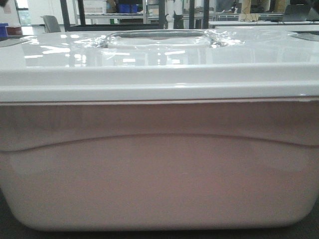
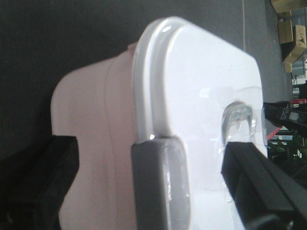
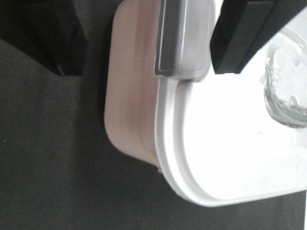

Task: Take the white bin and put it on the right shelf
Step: 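Close both grippers on the bin's lid rims at opposite ends, then lift the white bin off the table with both grippers, then hold the bin raised while the base turns past the red table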

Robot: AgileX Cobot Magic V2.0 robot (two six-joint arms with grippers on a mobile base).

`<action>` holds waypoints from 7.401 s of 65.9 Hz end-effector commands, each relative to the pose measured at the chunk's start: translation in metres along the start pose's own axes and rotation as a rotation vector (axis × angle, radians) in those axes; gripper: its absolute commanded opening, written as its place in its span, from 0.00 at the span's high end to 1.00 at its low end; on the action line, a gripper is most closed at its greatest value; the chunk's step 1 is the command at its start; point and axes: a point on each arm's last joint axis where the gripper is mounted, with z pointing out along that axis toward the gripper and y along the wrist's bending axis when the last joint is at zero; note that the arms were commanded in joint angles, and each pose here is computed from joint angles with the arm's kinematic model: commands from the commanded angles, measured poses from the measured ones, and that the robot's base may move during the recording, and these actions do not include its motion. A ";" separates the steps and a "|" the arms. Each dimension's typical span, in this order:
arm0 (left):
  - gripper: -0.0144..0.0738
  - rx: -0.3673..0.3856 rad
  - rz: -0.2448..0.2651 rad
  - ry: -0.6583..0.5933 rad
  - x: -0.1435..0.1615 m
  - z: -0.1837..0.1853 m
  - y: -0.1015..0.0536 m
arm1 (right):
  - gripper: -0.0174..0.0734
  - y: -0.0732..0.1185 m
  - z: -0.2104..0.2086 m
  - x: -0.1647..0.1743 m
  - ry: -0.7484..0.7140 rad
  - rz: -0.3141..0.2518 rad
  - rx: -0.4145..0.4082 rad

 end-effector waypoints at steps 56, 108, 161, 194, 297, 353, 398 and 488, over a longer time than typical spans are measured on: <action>0.27 0.146 0.090 0.058 0.013 0.022 -0.031 | 0.12 0.026 0.024 0.028 0.096 -0.045 -0.312; 0.46 0.135 0.105 0.067 0.015 0.031 -0.036 | 0.29 0.026 0.024 0.028 0.097 -0.043 -0.312; 0.56 0.162 0.168 0.053 0.004 0.024 -0.051 | 0.34 0.031 0.020 0.029 0.066 -0.094 -0.335; 0.56 0.190 0.382 0.077 -0.016 0.002 -0.092 | 0.34 0.064 -0.011 0.046 -0.076 -0.251 -0.392; 0.56 0.287 0.541 -0.206 0.009 -0.045 -0.153 | 0.34 0.121 -0.067 0.045 -0.284 -0.476 -0.462; 0.56 0.287 0.607 -0.257 0.025 -0.060 -0.168 | 0.34 0.131 -0.078 0.058 -0.326 -0.517 -0.470; 0.56 0.287 0.607 -0.257 0.025 -0.060 -0.168 | 0.34 0.131 -0.078 0.057 -0.339 -0.513 -0.464; 0.56 0.287 0.607 -0.257 0.025 -0.060 -0.168 | 0.34 0.130 -0.078 0.053 -0.374 -0.502 -0.447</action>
